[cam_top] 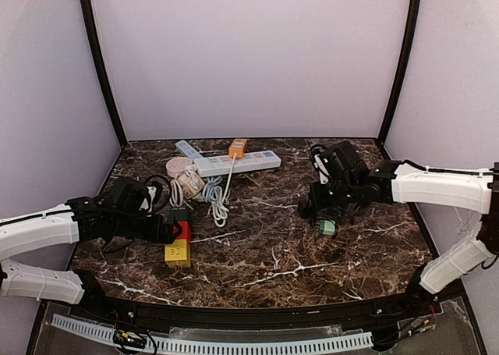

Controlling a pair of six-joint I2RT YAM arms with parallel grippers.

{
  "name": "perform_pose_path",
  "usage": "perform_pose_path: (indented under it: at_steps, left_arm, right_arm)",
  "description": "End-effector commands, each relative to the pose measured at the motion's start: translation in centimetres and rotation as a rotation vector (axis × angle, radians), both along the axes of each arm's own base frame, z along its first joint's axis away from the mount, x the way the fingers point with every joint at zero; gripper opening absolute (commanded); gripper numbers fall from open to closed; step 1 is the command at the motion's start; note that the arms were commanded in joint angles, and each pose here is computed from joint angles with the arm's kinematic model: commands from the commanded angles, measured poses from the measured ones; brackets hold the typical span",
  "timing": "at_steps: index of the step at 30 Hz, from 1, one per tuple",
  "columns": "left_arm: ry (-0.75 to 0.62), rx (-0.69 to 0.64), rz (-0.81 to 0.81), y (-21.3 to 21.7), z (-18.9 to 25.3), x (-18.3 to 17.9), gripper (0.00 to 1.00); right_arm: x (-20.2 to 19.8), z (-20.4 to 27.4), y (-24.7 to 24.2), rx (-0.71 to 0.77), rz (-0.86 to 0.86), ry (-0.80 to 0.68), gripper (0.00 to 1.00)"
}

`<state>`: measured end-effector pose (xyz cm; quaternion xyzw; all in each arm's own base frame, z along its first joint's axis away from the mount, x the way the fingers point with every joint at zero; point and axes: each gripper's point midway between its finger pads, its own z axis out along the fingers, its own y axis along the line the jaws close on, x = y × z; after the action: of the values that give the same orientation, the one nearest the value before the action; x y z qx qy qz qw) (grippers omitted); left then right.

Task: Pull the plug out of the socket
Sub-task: Pick up the socket from the center of the board.

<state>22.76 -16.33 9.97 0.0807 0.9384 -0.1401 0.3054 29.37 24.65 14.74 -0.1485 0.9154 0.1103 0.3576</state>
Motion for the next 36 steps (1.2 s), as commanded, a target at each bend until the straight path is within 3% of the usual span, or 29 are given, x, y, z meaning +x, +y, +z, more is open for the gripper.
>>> perform_pose_path:
  at_steps: [1, 16, 21, 24, 26, 27, 31, 36]
  left_arm:
    - [0.080, 0.020, 0.021, 0.6, -2.0, -1.2, 0.99]
    - [0.182, -0.038, 0.006, -1.8, -4.8, -1.3, 0.99]
    - [0.230, -0.025, -0.031, -2.6, -5.6, -1.7, 0.99]
    - [0.239, -0.007, -0.031, -2.2, -5.6, -2.0, 0.97]
    - [0.224, -0.012, -0.026, -2.0, -5.0, -2.0, 0.88]
    - [0.222, -0.007, -0.023, -1.8, -5.0, -2.1, 0.77]
    - [0.192, 0.022, 0.004, -0.6, -4.6, -2.1, 0.51]
    - [0.182, 0.002, 0.011, -0.3, -4.0, -2.5, 0.20]
  right_arm:
    - [2.2, -1.6, -0.8, -0.028, 0.000, 0.015, 0.00]
    - [3.5, -5.3, -3.6, -0.051, -0.089, 0.121, 0.02]
    - [3.3, -6.4, -3.6, -0.077, -0.086, 0.174, 0.14]
    - [2.7, -5.9, -3.3, -0.057, -0.075, 0.203, 0.30]
    - [2.1, -4.8, -3.5, -0.034, -0.070, 0.196, 0.42]
    - [1.7, -4.6, -3.6, -0.030, -0.069, 0.200, 0.47]
    - [0.3, -1.3, -4.2, 0.031, -0.055, 0.159, 0.66]
    - [-1.6, 2.3, -4.4, 0.121, -0.020, 0.115, 0.79]
